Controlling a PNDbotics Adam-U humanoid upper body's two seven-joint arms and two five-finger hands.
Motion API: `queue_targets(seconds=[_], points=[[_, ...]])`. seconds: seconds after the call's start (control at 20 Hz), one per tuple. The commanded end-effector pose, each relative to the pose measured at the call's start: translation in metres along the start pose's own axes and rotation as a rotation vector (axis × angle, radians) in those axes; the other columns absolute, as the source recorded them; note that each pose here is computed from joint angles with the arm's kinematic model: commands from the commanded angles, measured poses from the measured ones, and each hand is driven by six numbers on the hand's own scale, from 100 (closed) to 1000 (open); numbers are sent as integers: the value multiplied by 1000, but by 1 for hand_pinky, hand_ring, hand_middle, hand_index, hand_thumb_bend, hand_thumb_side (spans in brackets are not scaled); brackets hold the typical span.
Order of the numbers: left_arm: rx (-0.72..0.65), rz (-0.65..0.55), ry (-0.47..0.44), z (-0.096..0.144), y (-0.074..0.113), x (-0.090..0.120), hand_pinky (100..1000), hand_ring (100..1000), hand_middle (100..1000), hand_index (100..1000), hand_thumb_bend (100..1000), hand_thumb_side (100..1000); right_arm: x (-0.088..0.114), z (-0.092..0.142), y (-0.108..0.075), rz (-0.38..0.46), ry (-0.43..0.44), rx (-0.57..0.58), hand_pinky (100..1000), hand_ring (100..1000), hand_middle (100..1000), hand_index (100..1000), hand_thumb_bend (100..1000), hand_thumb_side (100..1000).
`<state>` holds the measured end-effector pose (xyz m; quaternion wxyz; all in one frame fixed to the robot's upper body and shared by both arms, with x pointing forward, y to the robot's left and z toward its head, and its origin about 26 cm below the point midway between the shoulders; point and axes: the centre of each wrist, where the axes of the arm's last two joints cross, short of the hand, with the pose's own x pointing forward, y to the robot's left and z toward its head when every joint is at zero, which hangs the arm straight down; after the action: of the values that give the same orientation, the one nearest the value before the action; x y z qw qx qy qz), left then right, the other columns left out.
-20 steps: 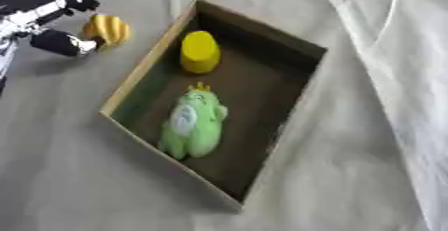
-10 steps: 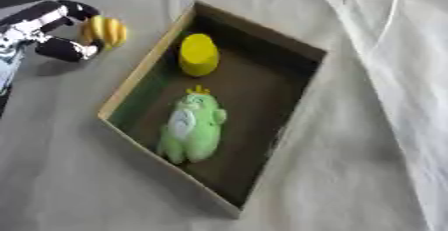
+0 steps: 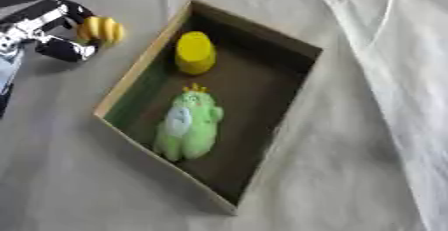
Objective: Pick up objects on the table and place them in the box.
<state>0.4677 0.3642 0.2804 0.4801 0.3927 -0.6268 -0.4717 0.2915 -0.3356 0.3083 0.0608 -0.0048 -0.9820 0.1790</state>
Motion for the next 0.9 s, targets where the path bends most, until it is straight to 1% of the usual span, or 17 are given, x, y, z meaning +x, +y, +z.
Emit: queue_targets(seconds=[0.05,0.2,0.3,0.45,0.5,0.55,0.6,0.75,0.8,0.9], points=[[90,-56,20,7,16,-5,657,645,558,566,100,144,5,-4,-1,6,-10,13,863,1000,625,823,100,542],[150,-61,-21,6,20,2,653,637,564,565,100,160,5,-2,-2,8,-1,11,864,1000,624,823,100,542],[173,-60,-62,6,26,11,652,628,565,563,100,175,5,0,-2,11,5,9,863,1000,624,822,100,542],[217,-70,-149,8,43,34,652,623,565,558,100,198,6,2,-4,16,12,-2,863,997,625,822,100,542],[231,-71,-178,9,48,42,653,626,565,558,100,198,6,3,-5,18,13,-6,863,994,625,822,100,562],[246,-83,-207,10,54,52,654,624,565,558,100,197,6,4,-5,20,15,-10,862,992,625,822,100,541],[258,-86,-238,12,59,61,654,623,564,558,100,197,6,6,-6,23,17,-13,862,990,625,822,100,541],[305,-91,-371,18,72,100,654,618,560,554,100,204,7,9,-8,30,22,-28,861,981,627,822,100,531],[318,-89,-410,19,74,113,654,617,560,553,100,205,7,10,-9,33,22,-33,861,980,627,822,100,524],[338,-69,-502,21,73,146,651,610,554,550,100,201,8,11,-11,41,17,-52,860,968,629,821,100,472]])
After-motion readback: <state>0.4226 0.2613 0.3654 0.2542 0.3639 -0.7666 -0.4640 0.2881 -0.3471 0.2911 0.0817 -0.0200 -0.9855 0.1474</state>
